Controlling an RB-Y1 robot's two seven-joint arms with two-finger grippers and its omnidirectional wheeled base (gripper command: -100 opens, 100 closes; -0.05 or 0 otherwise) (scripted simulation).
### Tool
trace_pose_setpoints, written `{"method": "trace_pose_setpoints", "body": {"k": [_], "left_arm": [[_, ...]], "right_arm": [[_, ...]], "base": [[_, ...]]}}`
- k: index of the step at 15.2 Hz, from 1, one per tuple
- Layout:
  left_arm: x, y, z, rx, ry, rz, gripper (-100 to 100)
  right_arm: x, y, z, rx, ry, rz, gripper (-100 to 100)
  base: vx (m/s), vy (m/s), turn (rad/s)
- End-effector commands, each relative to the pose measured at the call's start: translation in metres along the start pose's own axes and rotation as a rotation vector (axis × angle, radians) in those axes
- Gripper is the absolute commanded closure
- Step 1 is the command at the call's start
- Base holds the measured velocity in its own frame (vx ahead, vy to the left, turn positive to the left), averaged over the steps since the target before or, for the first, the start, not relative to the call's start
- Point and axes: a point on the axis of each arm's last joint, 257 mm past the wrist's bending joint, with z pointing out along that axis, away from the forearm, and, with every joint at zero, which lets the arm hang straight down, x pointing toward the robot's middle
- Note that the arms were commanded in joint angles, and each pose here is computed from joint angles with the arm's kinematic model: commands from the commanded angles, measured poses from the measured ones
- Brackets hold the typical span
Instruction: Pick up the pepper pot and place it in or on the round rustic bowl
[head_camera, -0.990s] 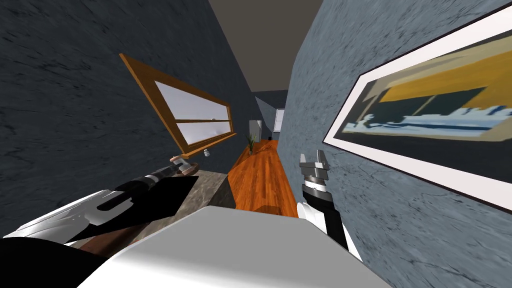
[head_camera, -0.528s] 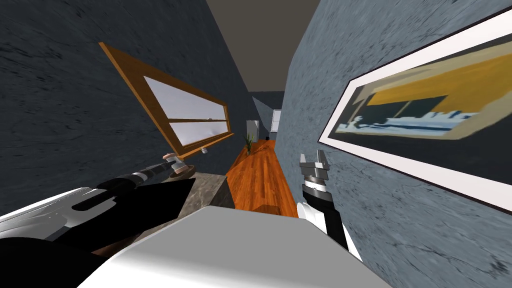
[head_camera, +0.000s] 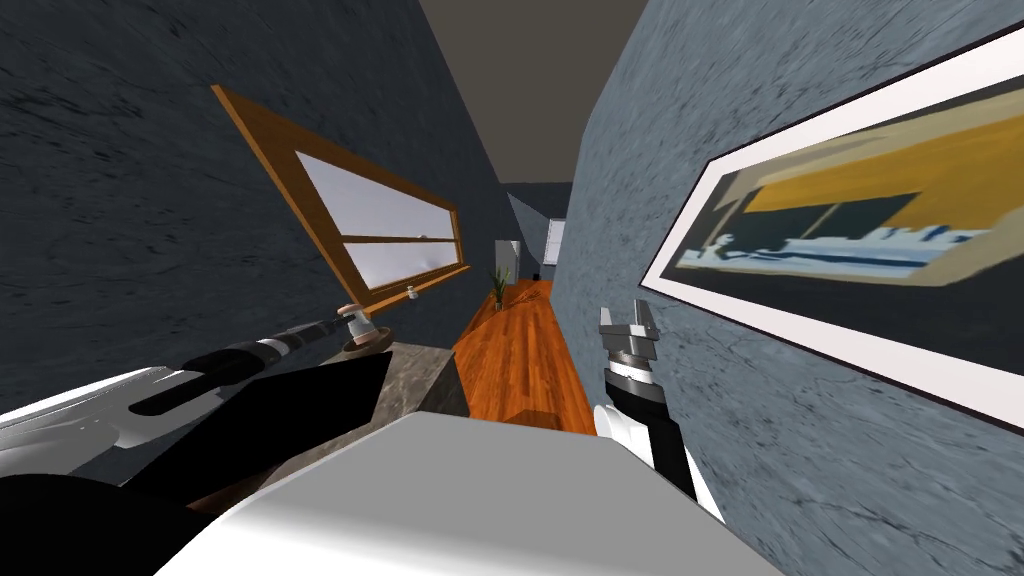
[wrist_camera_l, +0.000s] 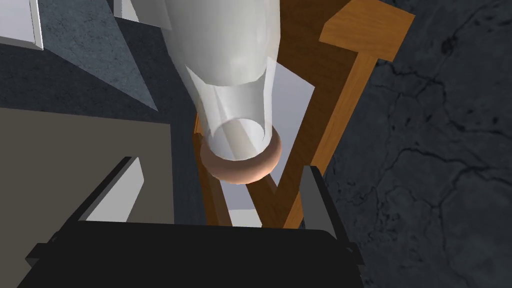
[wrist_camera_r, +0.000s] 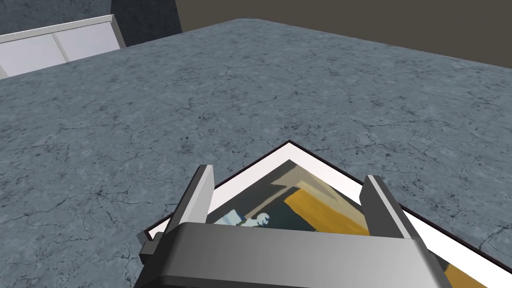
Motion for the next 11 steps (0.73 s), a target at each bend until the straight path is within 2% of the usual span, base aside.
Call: {"method": "trace_pose_setpoints", "body": {"k": [1, 2, 7, 8, 11], "left_arm": [[-0.024, -0.005, 0.0, 0.015, -0.009, 0.004, -100], [-0.024, -0.005, 0.0, 0.015, -0.009, 0.004, -100], [-0.071, -0.017, 0.004, 0.049, -0.025, 0.021, -100], [-0.061, -0.015, 0.004, 0.041, -0.022, 0.019, -100], [-0.062, -0.015, 0.005, 0.042, -0.023, 0.017, -100]], "right_arm": [[0.0, 0.0, 0.0, 0.0, 0.0, 0.0, 0], [0.0, 0.0, 0.0, 0.0, 0.0, 0.0, 0], [0.0, 0.0, 0.0, 0.0, 0.0, 0.0, 0], [0.0, 0.0, 0.0, 0.0, 0.0, 0.0, 0], [0.0, 0.0, 0.0, 0.0, 0.0, 0.0, 0]], "base": [[-0.012, -0.098, 0.092], [-0.015, -0.087, 0.053], [-0.007, -0.07, 0.074], [-0.002, -0.047, 0.036], [-0.001, -0.011, 0.003]]}}
